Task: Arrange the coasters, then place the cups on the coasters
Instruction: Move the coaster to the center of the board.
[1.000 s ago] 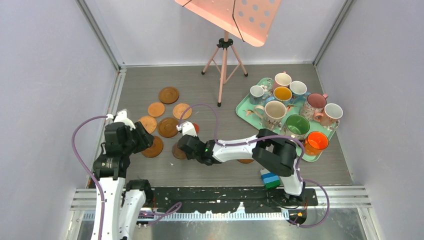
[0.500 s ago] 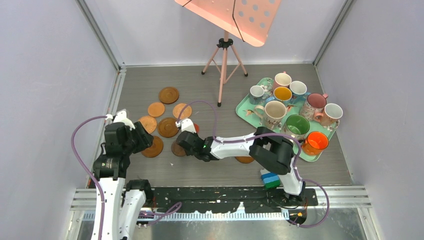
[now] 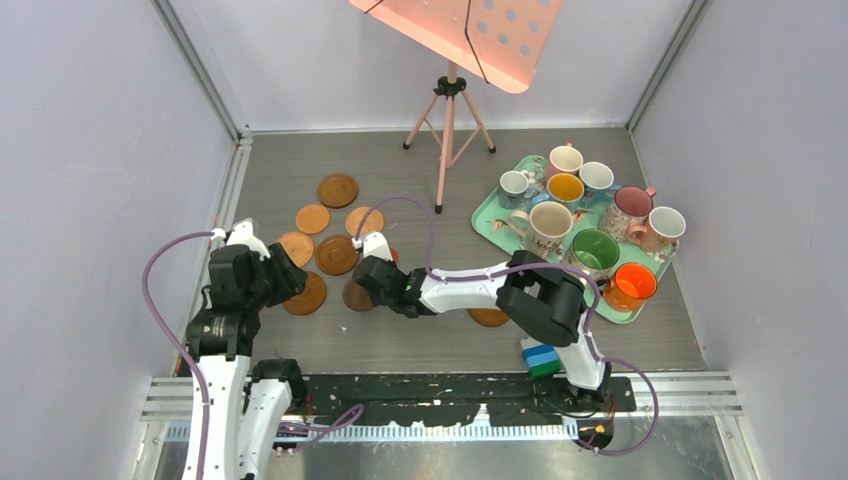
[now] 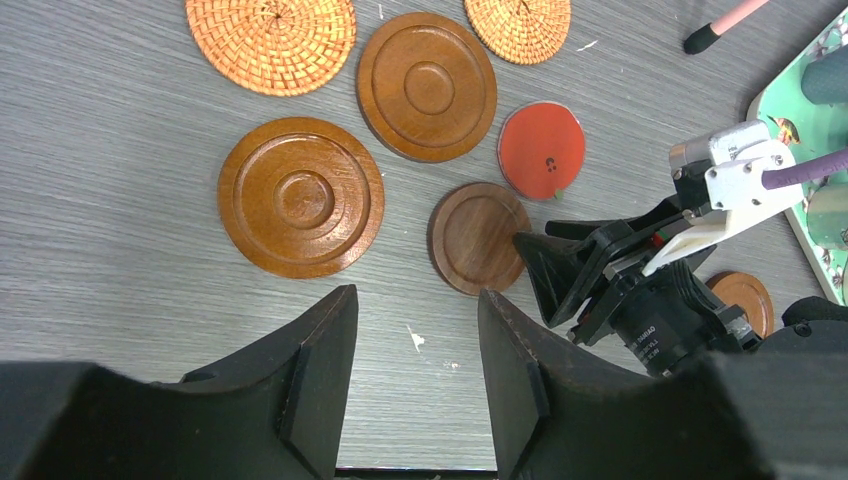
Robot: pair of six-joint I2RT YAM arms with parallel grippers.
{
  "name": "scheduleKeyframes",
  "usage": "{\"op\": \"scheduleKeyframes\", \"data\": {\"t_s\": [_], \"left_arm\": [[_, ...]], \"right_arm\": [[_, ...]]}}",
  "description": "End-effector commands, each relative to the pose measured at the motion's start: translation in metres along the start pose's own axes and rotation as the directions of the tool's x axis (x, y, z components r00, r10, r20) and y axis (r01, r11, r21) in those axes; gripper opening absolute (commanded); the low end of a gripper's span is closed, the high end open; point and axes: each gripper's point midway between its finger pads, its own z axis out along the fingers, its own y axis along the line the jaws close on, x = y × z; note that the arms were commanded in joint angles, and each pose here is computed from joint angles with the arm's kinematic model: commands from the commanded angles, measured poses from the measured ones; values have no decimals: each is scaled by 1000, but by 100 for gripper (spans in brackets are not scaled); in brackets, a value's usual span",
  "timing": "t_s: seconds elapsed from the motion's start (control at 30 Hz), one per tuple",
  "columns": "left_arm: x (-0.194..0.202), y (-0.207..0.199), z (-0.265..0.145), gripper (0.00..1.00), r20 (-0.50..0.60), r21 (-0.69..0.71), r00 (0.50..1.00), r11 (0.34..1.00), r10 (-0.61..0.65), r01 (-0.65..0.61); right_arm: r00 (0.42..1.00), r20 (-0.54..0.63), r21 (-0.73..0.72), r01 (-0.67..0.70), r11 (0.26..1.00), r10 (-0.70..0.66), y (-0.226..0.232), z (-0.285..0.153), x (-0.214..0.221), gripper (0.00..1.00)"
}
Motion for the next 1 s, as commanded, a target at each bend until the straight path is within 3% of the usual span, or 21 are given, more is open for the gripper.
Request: {"op": "scheduleKeyframes", "data": {"t_s": [0.0, 0.3, 0.5, 0.67, 0.97], "left_arm": [[-8, -2, -1, 50, 40, 6, 999, 1000, 4, -5], [-8, -2, -1, 51, 37, 5, 999, 1000, 0, 0], [-7, -3, -1, 52, 31, 13, 1000, 1000, 2, -3], [-7, -4, -1, 54, 30, 14, 1000, 1000, 5, -6], [-6, -5, -1, 58, 24, 24, 1000, 1000, 3, -4]], "right_arm": [[1000, -17, 20, 20, 1000, -20, -5, 5, 1, 41], [999, -38, -28, -9, 1000, 8, 3, 3, -1, 43], [1000, -28, -80, -8, 997, 6, -9, -28, -19, 50], [999, -2, -134, -36, 990, 37, -37, -69, -37, 56], [990, -44, 7, -132, 991, 132, -126, -120, 2, 59]]}}
